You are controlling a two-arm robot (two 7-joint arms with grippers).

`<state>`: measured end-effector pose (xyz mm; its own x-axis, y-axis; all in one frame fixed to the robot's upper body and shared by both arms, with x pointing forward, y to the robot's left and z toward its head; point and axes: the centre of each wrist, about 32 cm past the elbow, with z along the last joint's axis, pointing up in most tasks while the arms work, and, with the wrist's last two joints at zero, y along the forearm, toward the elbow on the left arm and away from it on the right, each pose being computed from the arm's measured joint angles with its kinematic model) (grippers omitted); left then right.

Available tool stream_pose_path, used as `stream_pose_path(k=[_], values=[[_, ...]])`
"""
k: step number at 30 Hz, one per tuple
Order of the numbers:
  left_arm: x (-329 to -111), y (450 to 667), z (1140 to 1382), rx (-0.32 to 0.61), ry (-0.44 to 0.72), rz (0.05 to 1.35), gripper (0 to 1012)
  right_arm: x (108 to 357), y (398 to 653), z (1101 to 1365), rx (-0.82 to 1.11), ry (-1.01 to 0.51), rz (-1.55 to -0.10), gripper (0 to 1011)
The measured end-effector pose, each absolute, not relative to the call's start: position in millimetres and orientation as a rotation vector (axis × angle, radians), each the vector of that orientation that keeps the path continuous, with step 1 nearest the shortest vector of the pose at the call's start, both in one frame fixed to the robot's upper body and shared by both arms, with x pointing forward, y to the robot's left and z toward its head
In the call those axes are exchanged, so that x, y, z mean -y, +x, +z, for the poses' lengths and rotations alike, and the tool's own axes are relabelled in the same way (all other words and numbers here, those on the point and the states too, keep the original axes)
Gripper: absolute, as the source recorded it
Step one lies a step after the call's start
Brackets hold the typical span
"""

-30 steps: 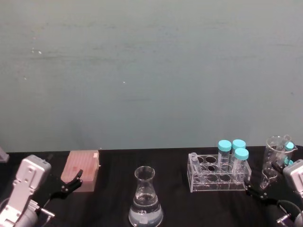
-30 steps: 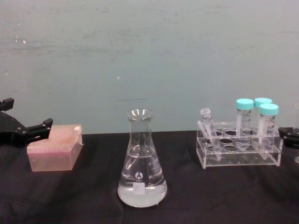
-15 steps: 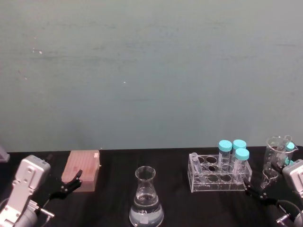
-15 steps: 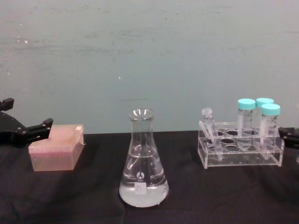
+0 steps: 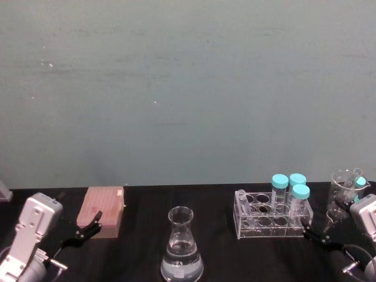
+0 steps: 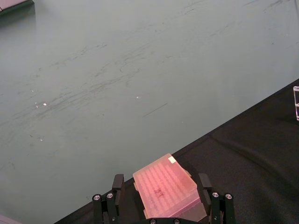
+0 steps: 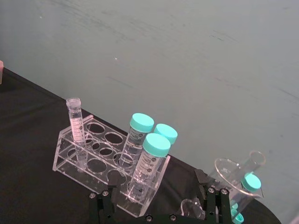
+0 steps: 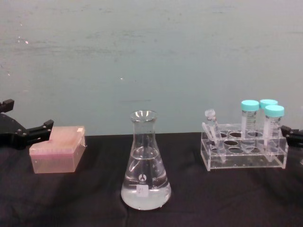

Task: Pour the liquid from the test tube into the beaker using one hand.

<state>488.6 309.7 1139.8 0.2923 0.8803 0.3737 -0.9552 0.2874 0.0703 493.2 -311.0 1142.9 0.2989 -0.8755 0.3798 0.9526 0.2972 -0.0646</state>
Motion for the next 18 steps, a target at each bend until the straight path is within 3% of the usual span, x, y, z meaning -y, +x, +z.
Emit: stream_pose_path(k=[18], values=[[-310,489,1140,0.285,0.305,1.248,1000,308,514,1152,0.335,-0.269,-1.157,1000]])
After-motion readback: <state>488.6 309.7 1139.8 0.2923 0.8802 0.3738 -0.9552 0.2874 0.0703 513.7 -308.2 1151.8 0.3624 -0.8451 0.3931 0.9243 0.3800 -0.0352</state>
